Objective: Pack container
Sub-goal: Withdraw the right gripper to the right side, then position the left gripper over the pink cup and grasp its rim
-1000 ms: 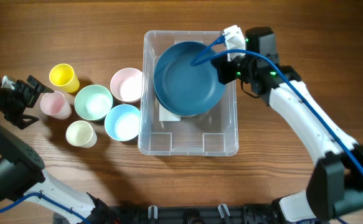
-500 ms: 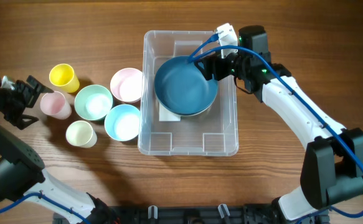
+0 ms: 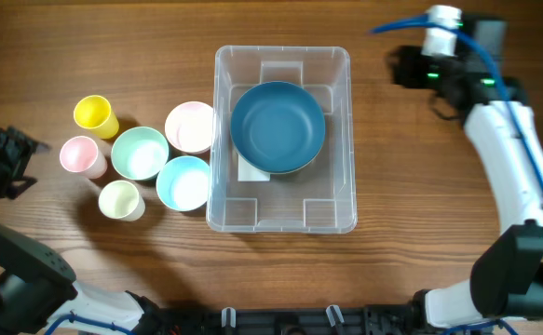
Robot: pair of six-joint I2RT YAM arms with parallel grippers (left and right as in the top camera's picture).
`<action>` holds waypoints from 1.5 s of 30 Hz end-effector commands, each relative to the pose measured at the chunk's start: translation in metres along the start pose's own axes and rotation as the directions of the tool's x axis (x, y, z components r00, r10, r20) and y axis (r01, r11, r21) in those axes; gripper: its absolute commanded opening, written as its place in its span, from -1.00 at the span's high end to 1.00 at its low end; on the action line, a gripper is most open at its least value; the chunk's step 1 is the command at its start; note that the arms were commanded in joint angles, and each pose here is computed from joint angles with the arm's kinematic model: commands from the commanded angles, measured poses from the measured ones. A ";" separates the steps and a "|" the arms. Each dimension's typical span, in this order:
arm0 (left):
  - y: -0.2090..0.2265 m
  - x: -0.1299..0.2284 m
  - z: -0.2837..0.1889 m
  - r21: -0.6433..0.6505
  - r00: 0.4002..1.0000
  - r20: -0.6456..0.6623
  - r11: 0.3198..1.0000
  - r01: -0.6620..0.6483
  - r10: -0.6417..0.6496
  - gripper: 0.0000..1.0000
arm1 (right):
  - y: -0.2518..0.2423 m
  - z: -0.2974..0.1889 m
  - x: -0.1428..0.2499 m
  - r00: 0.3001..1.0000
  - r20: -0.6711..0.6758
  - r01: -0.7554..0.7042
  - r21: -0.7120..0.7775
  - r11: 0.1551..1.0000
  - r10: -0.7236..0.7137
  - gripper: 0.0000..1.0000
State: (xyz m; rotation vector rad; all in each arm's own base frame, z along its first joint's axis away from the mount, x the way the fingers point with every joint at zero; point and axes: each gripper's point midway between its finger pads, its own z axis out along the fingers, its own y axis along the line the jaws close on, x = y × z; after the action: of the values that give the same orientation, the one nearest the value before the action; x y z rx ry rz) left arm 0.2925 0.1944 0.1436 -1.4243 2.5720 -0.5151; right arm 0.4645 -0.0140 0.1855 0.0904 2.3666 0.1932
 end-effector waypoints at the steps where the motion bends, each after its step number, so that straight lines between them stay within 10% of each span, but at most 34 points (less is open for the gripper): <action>1: 0.003 0.003 0.004 -0.034 1.000 -0.005 0.999 -0.011 0.010 0.25 | -0.104 -0.027 -0.002 0.988 0.050 -0.154 0.275 0.949 0.146 -0.63; 11: 0.006 -0.008 0.016 -0.028 1.000 0.029 1.000 -0.008 0.009 0.28 | -0.236 -0.077 0.023 0.935 0.150 -0.352 0.488 0.799 0.321 -0.99; 27: -0.010 0.007 0.067 -0.008 0.998 0.009 0.998 -0.063 0.063 -0.04 | -0.254 -0.053 0.027 0.935 0.152 -0.353 0.502 0.790 0.321 -0.99; 45: -0.007 0.005 0.070 -0.080 0.999 0.033 0.996 -0.038 0.041 0.14 | -0.253 -0.053 0.028 0.933 0.150 -0.357 0.501 0.789 0.327 -1.00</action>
State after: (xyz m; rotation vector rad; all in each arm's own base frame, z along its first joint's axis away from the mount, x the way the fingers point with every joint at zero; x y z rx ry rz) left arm 0.3198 0.1710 0.0858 -1.3636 2.6066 -0.3915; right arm 0.4040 -0.2640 0.1627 0.7707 2.2671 -0.2718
